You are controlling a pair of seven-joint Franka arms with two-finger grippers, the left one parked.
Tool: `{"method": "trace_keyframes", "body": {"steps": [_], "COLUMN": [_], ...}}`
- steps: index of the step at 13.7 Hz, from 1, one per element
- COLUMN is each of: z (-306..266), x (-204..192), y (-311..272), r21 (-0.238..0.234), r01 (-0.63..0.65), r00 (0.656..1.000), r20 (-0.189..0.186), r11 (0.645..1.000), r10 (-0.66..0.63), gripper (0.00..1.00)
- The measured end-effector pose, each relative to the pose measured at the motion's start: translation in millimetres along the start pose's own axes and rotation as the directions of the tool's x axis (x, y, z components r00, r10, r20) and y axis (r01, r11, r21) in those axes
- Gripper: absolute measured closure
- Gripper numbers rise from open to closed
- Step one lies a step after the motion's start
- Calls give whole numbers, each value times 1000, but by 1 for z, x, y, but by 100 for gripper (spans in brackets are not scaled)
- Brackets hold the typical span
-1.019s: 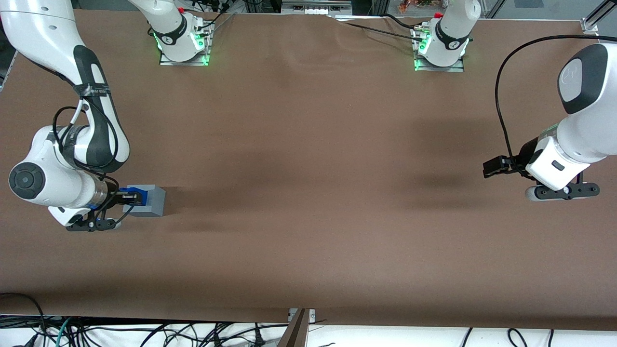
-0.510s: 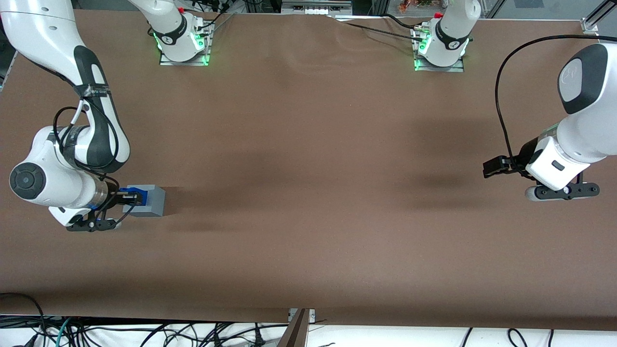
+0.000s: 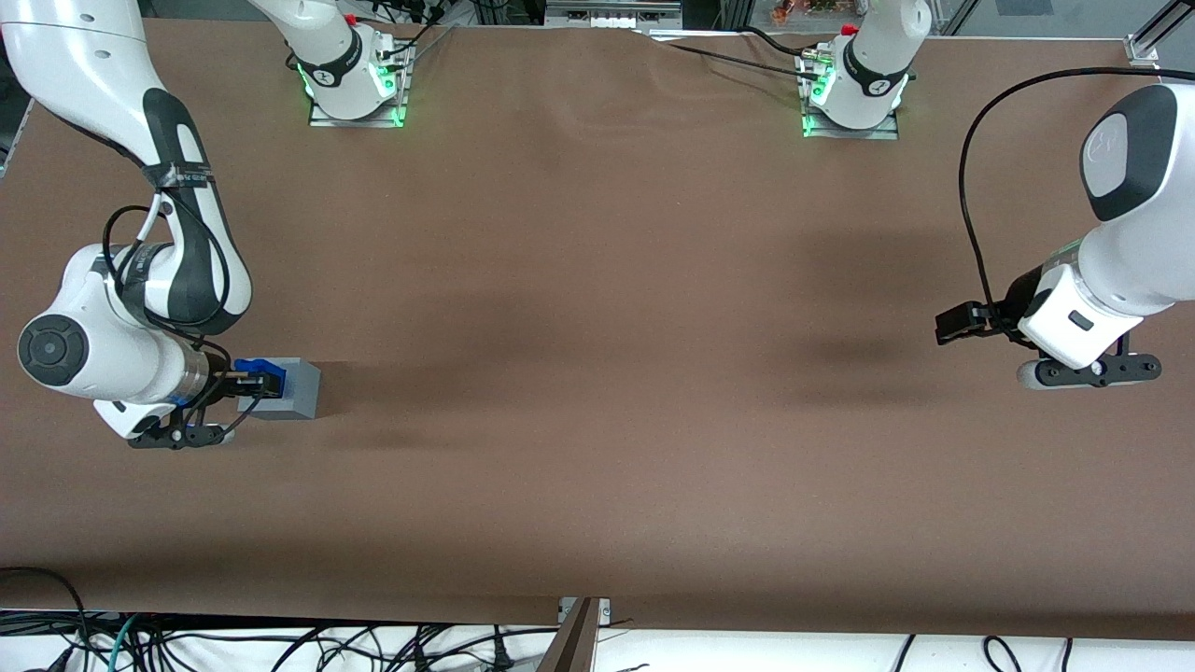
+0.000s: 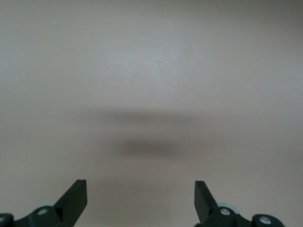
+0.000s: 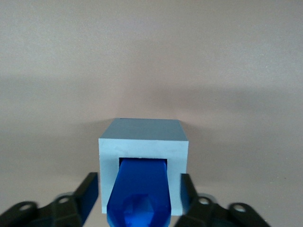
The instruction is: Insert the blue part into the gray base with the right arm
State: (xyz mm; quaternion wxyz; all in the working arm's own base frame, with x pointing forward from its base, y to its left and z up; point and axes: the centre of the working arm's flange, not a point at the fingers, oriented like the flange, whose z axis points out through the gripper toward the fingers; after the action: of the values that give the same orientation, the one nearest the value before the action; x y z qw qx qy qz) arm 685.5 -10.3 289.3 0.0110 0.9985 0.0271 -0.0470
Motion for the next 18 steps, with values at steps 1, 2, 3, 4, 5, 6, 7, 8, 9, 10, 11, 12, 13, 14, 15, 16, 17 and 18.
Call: {"method": "trace_keyframes", "body": {"steps": [1,2,3,4,5,6,7,8,9,10,11,12,13,14,15,16,17,18], "z": [0,0,-1,-3,-6,-10,-18,-33,-56,-85,-117,-151,-184,-215,-240,-263,-279,-294], "x": [0,0,0,1,1,2,3,2,-1,-10,-22,-36,-50,-66,-82,-97,-111,-123], "y": [0,0,0,0,0,0,0,-1,-2,-3,-3,-4,-4,-3,-2,-1,0,3], "r21": [0,0,0,0,-1,-1,-1,-1,1,5,9,13,15,18,21,23,27,30], "r01": [0,0,0,0,0,0,0,1,3,5,6,7,7,7,4,3,1,-5], "r00": [1000,1000,1000,1000,1000,1000,999,999,998,998,999,999,998,998,998,998,999,1000], "r20": [0,-1,-3,-7,-12,-20,-32,-51,-62,-56,-43,-46,-58,-63,-62,-56,-34,-10], "r11": [1000,1000,1000,1000,1000,1000,1000,1000,1000,1000,1000,1000,1000,1000,1000,1000,1000,1000], "r10": [0,0,0,0,0,0,0,-1,-3,-4,-5,-6,-7,-5,-3,-1,0,5], "gripper": [5,1,1,1,1,1,1,1,0,0,0,0,0,0,0,0,0,0]}}
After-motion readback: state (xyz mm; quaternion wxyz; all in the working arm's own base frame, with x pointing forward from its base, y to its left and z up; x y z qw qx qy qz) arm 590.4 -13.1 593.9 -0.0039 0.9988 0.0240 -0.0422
